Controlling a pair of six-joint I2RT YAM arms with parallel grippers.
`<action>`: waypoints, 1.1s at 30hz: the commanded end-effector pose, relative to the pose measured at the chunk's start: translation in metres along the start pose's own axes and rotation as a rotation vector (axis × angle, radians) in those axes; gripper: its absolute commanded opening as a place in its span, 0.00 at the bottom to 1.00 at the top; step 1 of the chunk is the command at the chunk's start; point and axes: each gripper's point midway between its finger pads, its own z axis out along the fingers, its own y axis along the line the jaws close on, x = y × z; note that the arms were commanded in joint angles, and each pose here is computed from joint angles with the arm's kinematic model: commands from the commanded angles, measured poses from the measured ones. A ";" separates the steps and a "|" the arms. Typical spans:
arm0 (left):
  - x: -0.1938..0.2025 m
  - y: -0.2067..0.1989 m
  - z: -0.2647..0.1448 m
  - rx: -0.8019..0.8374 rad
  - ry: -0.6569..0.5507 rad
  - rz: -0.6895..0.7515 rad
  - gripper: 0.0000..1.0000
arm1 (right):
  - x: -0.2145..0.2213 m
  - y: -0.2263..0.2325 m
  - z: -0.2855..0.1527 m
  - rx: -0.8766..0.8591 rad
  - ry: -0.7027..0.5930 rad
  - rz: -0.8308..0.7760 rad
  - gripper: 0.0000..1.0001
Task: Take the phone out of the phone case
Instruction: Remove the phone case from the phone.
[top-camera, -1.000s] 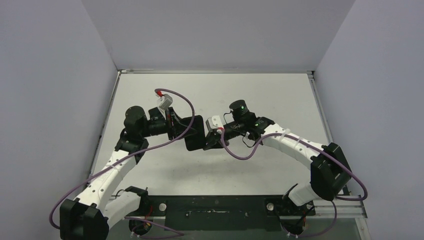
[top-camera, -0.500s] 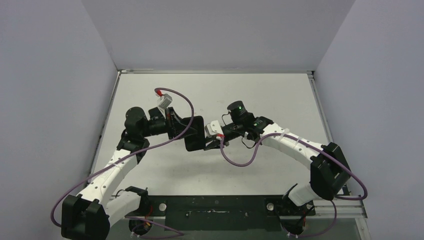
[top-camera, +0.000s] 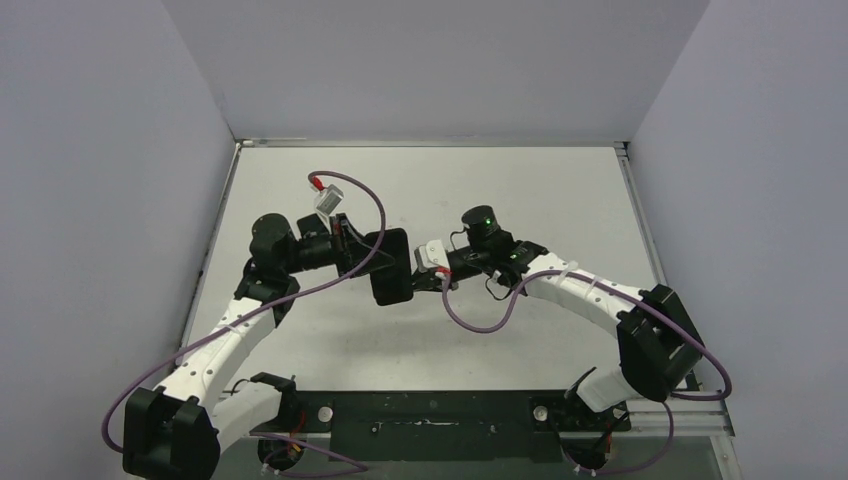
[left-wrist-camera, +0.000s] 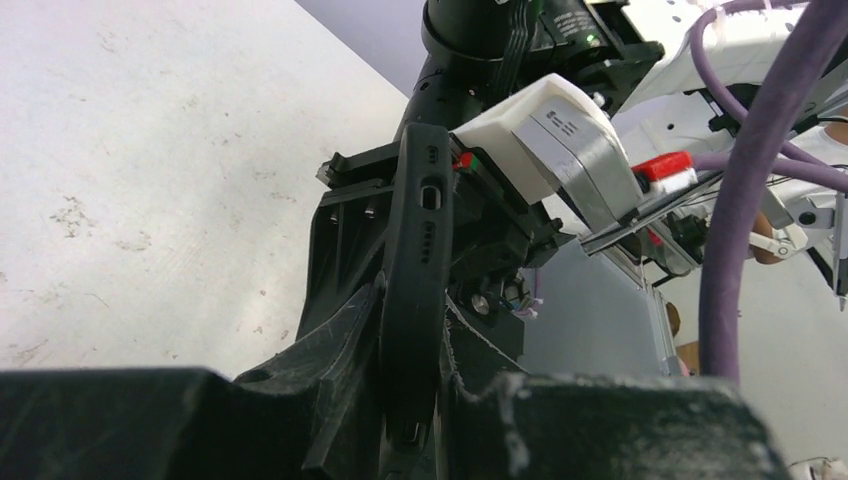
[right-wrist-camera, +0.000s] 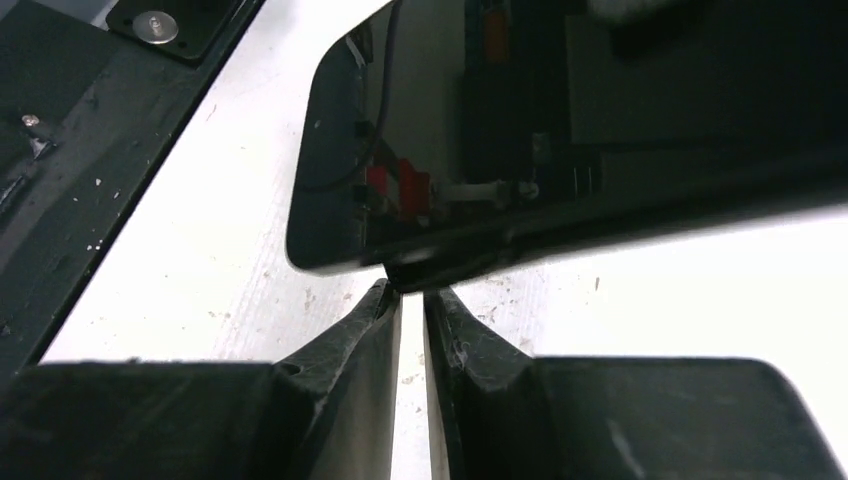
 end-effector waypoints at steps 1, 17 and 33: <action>-0.007 -0.032 -0.004 0.084 0.008 0.045 0.00 | -0.039 -0.028 -0.025 0.133 -0.196 -0.055 0.11; -0.027 -0.012 -0.010 -0.032 -0.267 -0.001 0.00 | -0.047 -0.016 -0.049 0.342 -0.332 0.318 0.51; -0.038 -0.016 -0.021 0.067 -0.477 -0.150 0.00 | -0.030 -0.008 -0.064 0.516 -0.444 0.575 0.57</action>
